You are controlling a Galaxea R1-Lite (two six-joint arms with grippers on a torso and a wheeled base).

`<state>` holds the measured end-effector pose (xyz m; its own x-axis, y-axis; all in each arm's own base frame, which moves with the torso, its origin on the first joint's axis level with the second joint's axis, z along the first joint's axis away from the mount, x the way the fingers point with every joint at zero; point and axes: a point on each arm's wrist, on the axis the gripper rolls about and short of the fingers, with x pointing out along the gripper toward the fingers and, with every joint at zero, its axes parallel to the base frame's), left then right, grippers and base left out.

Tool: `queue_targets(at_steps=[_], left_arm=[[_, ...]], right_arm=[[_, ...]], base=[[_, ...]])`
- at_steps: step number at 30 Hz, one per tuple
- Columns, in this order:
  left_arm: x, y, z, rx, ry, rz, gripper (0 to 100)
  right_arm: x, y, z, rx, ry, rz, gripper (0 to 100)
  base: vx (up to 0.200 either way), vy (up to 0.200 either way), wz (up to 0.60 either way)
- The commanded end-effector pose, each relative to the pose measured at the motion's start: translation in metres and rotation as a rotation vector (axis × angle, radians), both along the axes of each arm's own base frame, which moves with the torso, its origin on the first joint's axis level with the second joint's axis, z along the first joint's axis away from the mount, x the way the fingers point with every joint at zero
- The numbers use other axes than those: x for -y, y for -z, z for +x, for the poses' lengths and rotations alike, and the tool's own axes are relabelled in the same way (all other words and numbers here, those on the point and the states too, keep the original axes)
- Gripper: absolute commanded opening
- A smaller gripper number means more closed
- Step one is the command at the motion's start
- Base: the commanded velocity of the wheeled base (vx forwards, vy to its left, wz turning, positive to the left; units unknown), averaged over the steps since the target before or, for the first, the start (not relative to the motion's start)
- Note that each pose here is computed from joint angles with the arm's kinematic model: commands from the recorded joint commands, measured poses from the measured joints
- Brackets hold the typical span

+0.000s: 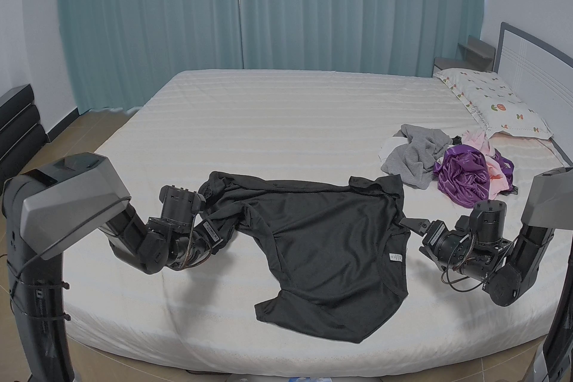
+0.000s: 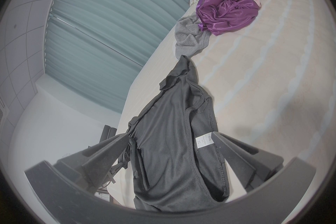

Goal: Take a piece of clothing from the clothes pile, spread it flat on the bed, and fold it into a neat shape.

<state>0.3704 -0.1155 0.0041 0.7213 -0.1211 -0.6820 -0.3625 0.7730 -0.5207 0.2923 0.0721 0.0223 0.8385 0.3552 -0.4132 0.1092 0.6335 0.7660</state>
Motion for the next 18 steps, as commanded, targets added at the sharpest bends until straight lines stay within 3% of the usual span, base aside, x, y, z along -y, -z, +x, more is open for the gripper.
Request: queue_targets(at_steps=[1, 7, 10, 18], left_arm=[[-0.025, -0.036, -0.026, 0.033, -0.032, 0.000, 0], [-0.039, -0.041, -0.040, 0.015, -0.028, 0.034, 0], [-0.063, -0.044, -0.063, -0.016, -0.046, 0.078, 0], [-0.084, -0.049, -0.077, -0.022, -0.047, 0.099, 0]], right_arm=[[-0.006, 0.002, -0.008, -0.020, -0.026, -0.006, 100], [-0.009, 0.003, -0.013, -0.034, -0.042, -0.011, 100], [-0.013, 0.009, -0.021, -0.077, -0.070, -0.022, 100], [-0.013, 0.019, -0.023, -0.139, -0.074, -0.039, 100]], base=[[0.000, 0.000, 0.00], [0.000, 0.000, 0.00], [0.000, 0.000, 0.00], [0.000, 0.000, 0.00]])
